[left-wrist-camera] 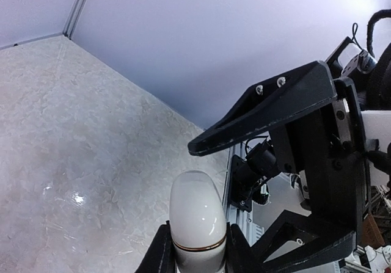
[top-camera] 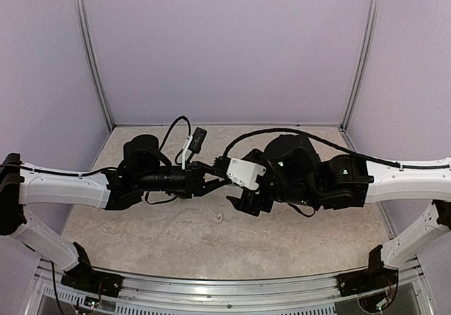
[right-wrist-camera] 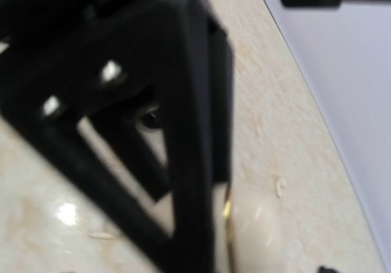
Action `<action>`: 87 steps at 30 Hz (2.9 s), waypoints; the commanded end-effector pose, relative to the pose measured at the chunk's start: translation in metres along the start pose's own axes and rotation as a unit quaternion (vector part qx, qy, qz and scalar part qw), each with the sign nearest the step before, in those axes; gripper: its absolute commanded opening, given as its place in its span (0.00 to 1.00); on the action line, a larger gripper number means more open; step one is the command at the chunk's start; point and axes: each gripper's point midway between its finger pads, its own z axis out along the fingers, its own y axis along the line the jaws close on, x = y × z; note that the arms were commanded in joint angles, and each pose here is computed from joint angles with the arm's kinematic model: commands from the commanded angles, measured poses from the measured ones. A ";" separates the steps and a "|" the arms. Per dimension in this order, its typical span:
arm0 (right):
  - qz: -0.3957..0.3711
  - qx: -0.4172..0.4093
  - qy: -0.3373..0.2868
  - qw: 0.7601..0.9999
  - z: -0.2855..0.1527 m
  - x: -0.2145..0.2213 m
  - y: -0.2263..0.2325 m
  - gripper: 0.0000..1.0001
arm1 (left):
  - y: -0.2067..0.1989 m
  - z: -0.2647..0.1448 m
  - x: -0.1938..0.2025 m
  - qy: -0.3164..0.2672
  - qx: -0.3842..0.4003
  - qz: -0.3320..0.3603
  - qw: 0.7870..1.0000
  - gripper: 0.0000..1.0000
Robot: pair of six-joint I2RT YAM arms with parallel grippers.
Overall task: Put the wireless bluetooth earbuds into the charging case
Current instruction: Pass from the right arm to the left, then pass from the left arm to the right, then pass from the right arm to the left
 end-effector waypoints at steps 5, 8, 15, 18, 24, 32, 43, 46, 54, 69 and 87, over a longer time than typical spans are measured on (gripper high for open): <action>0.072 -0.054 -0.052 0.995 -0.031 -0.008 0.012 0.94 | -0.017 -0.023 -0.013 -0.005 0.022 0.105 0.994 0.00; 0.086 -0.082 -0.077 0.990 -0.046 -0.016 0.014 0.95 | -0.031 -0.031 -0.012 -0.005 0.042 0.151 0.988 0.00; 0.146 -0.175 -0.159 0.960 -0.082 -0.036 0.000 0.85 | -0.064 -0.044 -0.002 -0.014 0.075 0.239 0.968 0.00; 0.159 -0.206 -0.170 0.950 -0.085 -0.042 0.001 0.78 | -0.075 -0.046 -0.001 -0.018 0.084 0.260 0.962 0.00; 0.163 -0.269 -0.165 0.935 -0.078 -0.051 0.020 0.62 | -0.087 -0.044 -0.003 -0.023 0.091 0.277 0.956 0.00; 0.160 -0.288 -0.164 0.930 -0.070 -0.058 0.025 0.48 | -0.091 -0.039 0.003 -0.015 0.091 0.297 0.950 0.00; 0.158 -0.293 -0.149 0.931 -0.057 -0.054 0.031 0.41 | -0.091 -0.036 0.004 -0.013 0.085 0.304 0.949 0.00; 0.157 -0.296 -0.149 0.930 -0.057 -0.055 0.032 0.33 | -0.090 -0.035 0.004 -0.013 0.083 0.304 0.949 0.00; 0.154 -0.298 -0.153 0.930 -0.058 -0.058 0.031 0.10 | -0.085 -0.036 0.002 -0.018 0.067 0.304 0.950 0.22; 0.158 -0.281 -0.191 0.927 -0.067 -0.073 0.017 0.01 | -0.082 -0.037 0.000 -0.029 0.059 0.303 0.951 0.45; 0.159 -0.274 -0.206 0.926 -0.068 -0.077 0.013 0.00 | -0.083 -0.030 -0.001 -0.035 0.067 0.292 0.953 0.42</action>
